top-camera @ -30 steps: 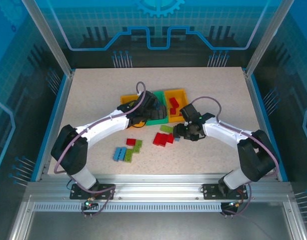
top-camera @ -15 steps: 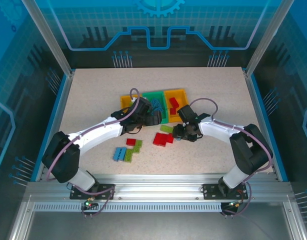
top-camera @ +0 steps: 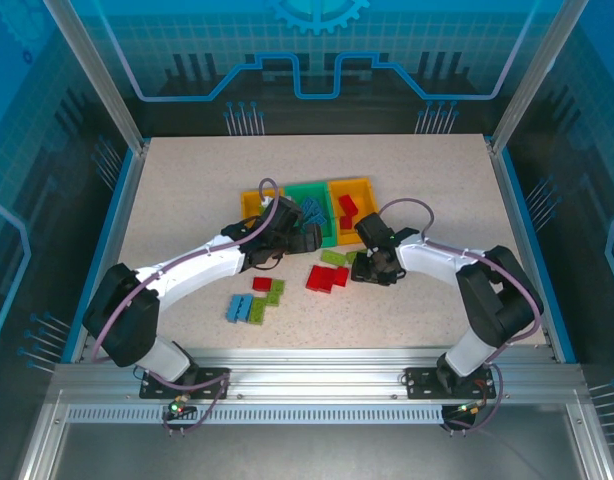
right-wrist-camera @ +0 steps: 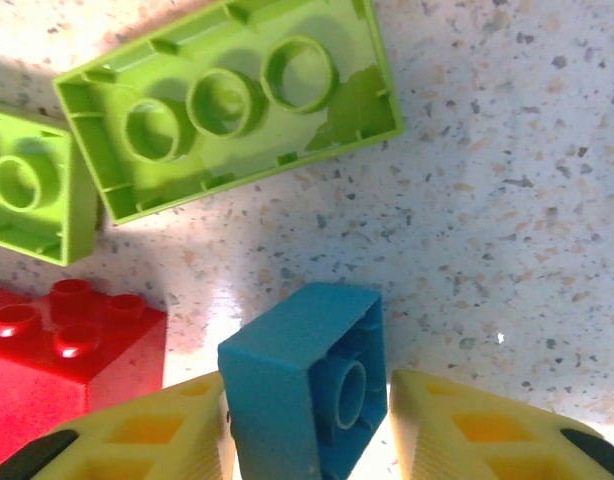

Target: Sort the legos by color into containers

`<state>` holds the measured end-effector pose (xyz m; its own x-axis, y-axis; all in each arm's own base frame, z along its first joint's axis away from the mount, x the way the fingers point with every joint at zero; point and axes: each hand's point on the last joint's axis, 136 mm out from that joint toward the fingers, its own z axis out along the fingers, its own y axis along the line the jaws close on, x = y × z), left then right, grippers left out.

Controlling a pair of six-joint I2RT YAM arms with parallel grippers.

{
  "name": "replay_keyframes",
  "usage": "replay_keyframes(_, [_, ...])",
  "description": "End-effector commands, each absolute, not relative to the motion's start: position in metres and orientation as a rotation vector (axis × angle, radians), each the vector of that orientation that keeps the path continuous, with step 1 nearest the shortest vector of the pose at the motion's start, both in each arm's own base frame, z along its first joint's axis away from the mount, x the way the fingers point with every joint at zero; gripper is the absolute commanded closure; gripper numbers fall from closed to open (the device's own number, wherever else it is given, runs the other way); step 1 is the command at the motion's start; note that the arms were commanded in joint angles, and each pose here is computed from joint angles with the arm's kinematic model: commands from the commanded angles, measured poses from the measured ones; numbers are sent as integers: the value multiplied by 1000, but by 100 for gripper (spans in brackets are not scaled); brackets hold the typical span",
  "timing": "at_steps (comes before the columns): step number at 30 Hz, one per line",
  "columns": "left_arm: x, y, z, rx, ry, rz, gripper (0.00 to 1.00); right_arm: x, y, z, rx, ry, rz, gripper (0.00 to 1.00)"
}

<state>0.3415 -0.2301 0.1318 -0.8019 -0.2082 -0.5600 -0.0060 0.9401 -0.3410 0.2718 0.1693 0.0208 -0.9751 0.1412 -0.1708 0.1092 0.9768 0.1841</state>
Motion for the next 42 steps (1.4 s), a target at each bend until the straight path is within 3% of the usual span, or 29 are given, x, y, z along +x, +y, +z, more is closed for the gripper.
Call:
replay_keyframes(1, [340,-225,140,-186,2436,-434,1,270,163,16,161,2967,197,63])
replay_keyframes(3, [339,-223,139,-187,2438,-429,1,269,161,15,159,2970,187,72])
replay_keyframes(6, [338,-223,138,-187,2439,-427,1,268,161,16,150,2968,188,79])
replay_keyframes(12, [338,-223,136,-190,2443,-425,1,270,164,31,107,2936,210,80])
replay_keyframes(16, [335,-216,132,-211,2451,-391,1,279,178,66,11,2860,233,80])
replay_keyframes(26, [309,-187,108,-274,2494,-309,1,347,263,150,-215,2647,549,79])
replay_keyframes(35, [290,-171,99,-260,2521,-268,1,420,303,142,-240,2666,559,79])
replay_keyframes(42, [273,-151,90,-303,2559,-181,1,446,310,114,-219,2722,515,76])
